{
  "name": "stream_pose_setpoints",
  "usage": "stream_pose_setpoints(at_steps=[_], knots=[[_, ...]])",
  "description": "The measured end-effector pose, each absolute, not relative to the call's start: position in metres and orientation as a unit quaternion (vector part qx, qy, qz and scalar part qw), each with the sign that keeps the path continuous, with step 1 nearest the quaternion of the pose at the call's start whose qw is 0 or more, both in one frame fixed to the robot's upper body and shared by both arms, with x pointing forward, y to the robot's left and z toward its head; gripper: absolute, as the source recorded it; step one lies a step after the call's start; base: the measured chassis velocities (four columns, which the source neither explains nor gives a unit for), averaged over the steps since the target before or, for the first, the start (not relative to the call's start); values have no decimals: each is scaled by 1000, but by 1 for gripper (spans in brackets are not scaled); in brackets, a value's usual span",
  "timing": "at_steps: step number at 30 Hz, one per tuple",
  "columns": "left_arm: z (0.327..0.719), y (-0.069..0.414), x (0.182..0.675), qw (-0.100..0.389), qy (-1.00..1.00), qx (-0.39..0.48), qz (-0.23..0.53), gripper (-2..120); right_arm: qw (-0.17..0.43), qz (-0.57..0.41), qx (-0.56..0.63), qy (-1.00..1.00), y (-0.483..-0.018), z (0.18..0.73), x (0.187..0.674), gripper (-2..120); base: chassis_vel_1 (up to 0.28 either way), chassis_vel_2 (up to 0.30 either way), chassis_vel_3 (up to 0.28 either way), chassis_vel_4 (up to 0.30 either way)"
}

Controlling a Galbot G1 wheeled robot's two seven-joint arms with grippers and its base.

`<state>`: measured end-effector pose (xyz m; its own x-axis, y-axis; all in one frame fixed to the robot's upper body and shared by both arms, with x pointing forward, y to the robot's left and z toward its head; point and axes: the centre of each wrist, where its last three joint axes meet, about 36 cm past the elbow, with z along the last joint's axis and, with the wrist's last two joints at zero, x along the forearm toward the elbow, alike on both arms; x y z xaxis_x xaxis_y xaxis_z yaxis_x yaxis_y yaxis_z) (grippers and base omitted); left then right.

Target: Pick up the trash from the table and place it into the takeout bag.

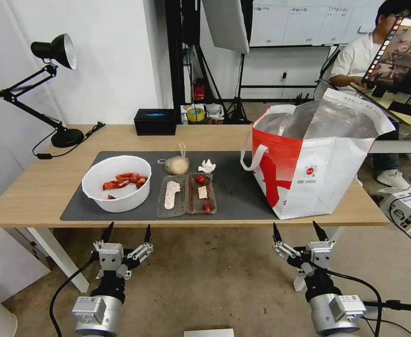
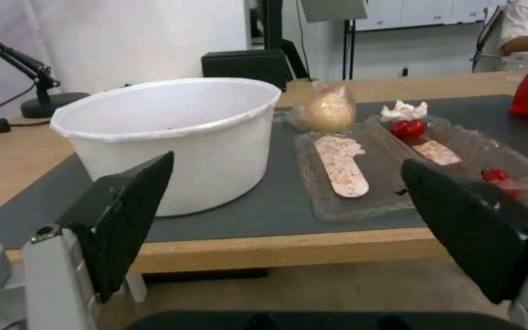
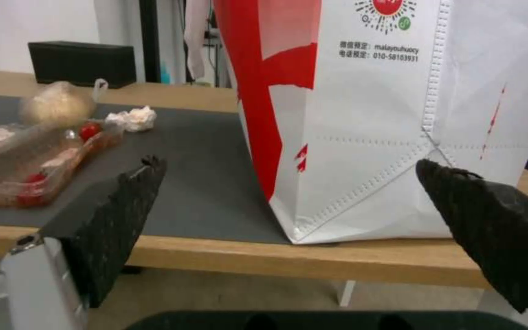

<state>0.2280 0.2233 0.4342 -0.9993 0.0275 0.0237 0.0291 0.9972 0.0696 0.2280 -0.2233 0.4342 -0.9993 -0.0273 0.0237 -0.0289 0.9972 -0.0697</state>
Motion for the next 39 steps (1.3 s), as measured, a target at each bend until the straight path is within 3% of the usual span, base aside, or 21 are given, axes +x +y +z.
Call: stream_pose_setpoints(at_steps=[36, 39], knots=[[434, 223, 229, 10, -999, -14, -35, 100, 10, 35, 14, -999, -223, 434, 229, 100, 0, 0, 0, 0], [426, 224, 238, -30, -999, -8, -32, 100, -3, 36, 15, -999, -224, 431, 233, 100, 0, 0, 0, 0]])
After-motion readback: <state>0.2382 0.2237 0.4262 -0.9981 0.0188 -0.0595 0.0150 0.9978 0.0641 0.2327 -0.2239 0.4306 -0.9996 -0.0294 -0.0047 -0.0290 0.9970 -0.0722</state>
